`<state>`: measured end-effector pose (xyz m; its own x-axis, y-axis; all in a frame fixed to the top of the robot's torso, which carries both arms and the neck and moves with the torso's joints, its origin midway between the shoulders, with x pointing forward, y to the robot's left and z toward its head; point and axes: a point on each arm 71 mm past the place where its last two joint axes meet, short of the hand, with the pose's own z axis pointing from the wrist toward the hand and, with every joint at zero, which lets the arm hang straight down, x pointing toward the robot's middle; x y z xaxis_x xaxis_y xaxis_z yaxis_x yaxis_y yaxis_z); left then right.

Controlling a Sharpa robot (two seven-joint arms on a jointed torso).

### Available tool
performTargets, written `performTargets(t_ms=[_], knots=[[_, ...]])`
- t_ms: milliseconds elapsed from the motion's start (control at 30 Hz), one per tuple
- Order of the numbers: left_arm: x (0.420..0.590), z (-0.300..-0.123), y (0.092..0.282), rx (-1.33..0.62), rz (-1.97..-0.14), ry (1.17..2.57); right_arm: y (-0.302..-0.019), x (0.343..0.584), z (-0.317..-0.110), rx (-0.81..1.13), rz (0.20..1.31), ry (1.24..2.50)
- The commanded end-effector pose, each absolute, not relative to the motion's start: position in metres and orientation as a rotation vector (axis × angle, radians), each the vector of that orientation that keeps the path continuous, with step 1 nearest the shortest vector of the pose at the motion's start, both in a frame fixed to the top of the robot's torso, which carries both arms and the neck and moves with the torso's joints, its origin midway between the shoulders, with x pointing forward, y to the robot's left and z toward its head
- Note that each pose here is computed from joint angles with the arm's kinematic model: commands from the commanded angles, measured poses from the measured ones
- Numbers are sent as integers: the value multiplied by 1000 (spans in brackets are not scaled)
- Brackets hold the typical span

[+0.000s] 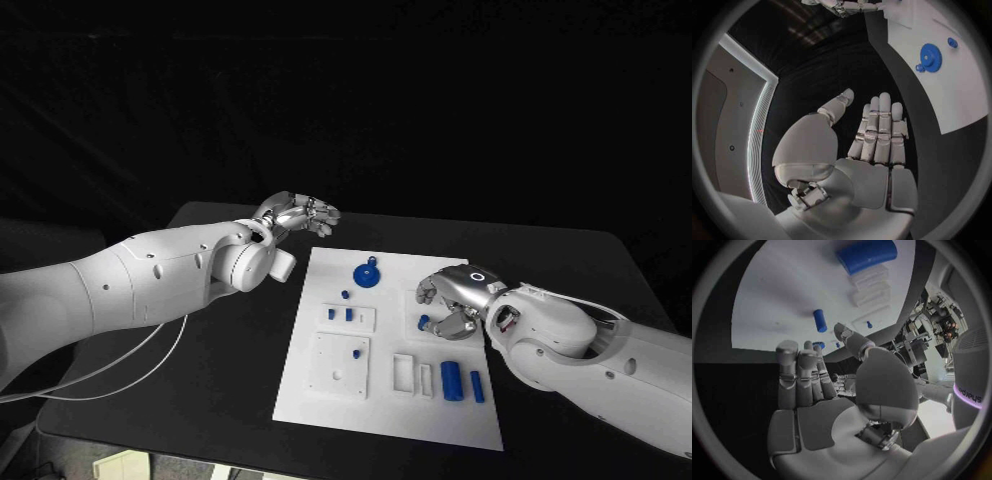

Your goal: Assemble the parts on the task board

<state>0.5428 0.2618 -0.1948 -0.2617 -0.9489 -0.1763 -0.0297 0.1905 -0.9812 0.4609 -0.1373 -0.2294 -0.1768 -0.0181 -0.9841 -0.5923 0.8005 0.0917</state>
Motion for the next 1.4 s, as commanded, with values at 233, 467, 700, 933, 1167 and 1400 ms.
performTargets(t_ms=[233, 467, 700, 933, 1167, 1400], knots=[[543, -193, 261, -969, -1245, 1521, -138, 464, -238, -522, 516, 1733], [543, -193, 260, -969, -1246, 1522, -134, 462, -247, -543, 525, 1747], [543, -193, 260, -969, -1246, 1523, -129, 460, -251, -544, 539, 1748], [543, -193, 260, -969, -1246, 1523, -130, 460, -252, -548, 526, 1745], [543, -193, 261, -970, -1246, 1523, -129, 460, -253, -559, 517, 1734], [543, -193, 261, -970, -1245, 1524, -129, 460, -252, -565, 507, 1706]])
